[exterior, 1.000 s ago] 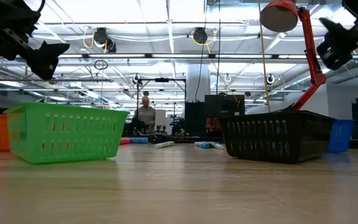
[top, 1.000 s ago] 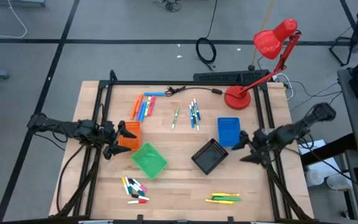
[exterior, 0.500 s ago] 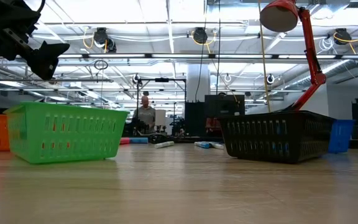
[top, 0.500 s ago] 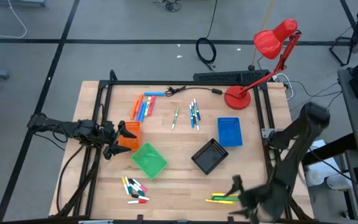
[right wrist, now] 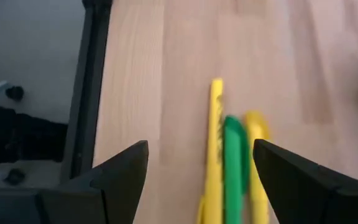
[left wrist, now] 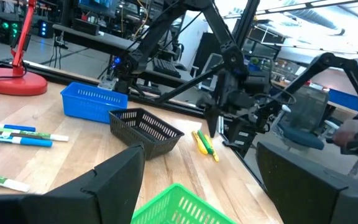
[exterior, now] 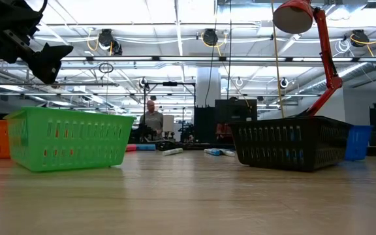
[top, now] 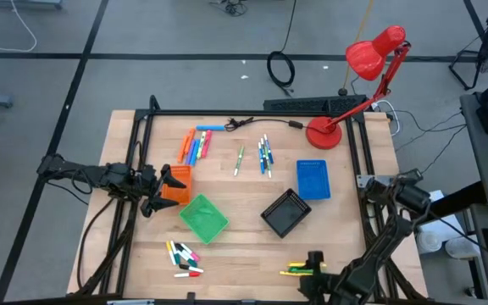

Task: Pick & Place Markers
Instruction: Put the bottom yellow pen into the blue basket

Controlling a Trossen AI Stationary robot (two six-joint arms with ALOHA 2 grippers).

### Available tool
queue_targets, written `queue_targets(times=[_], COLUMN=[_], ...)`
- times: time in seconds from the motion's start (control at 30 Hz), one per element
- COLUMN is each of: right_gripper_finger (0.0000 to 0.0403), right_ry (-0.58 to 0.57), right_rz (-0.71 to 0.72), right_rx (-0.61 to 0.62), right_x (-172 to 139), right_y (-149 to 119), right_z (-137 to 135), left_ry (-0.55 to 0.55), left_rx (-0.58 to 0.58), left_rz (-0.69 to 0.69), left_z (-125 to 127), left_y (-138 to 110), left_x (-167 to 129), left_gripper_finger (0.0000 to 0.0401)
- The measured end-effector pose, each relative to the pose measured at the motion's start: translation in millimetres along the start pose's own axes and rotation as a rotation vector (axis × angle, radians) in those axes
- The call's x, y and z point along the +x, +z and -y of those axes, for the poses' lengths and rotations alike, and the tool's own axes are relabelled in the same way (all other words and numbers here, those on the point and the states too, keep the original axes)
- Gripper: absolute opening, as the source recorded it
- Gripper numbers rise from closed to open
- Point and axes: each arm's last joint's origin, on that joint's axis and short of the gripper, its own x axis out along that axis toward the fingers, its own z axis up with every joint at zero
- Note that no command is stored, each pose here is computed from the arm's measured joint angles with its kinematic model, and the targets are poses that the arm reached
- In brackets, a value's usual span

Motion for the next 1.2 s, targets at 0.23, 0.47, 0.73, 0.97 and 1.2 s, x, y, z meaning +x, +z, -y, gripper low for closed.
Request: queue_targets(times=[0.23, 0.47, 0.73, 0.97, 1.2], right_gripper_finger=[0.0279, 0.0279, 0.0279, 0.0279, 0.0279], right_ry=[0.04, 0.023, 0.032, 0.08, 0.008], right_rz=[-0.076, -0.105, -0.141, -0.19, -0.126], right_rx=[0.038, 0.042, 0.08, 0.119, 0.116], right_x=[3.0, 3.4, 7.6, 19.2, 25.4], right_y=[-3.9, -5.2, -12.1, -29.9, -28.7], right_z=[-2.0, 0.9, 3.9, 12.0, 19.5], left_ry=[0.0, 0.0, -0.001, 0.0, 0.0], left_rx=[0.0, 0.0, 0.0, 0.0, 0.0], left_rz=[0.0, 0.0, 0.0, 0.0, 0.0], left_z=[0.0, 0.0, 0.0, 0.0, 0.0], left_y=[0.0, 0.0, 0.0, 0.0, 0.0], left_x=[0.0, 0.0, 0.0, 0.0, 0.0], left_gripper_finger=[0.031, 0.031, 0.031, 0.031, 0.031])
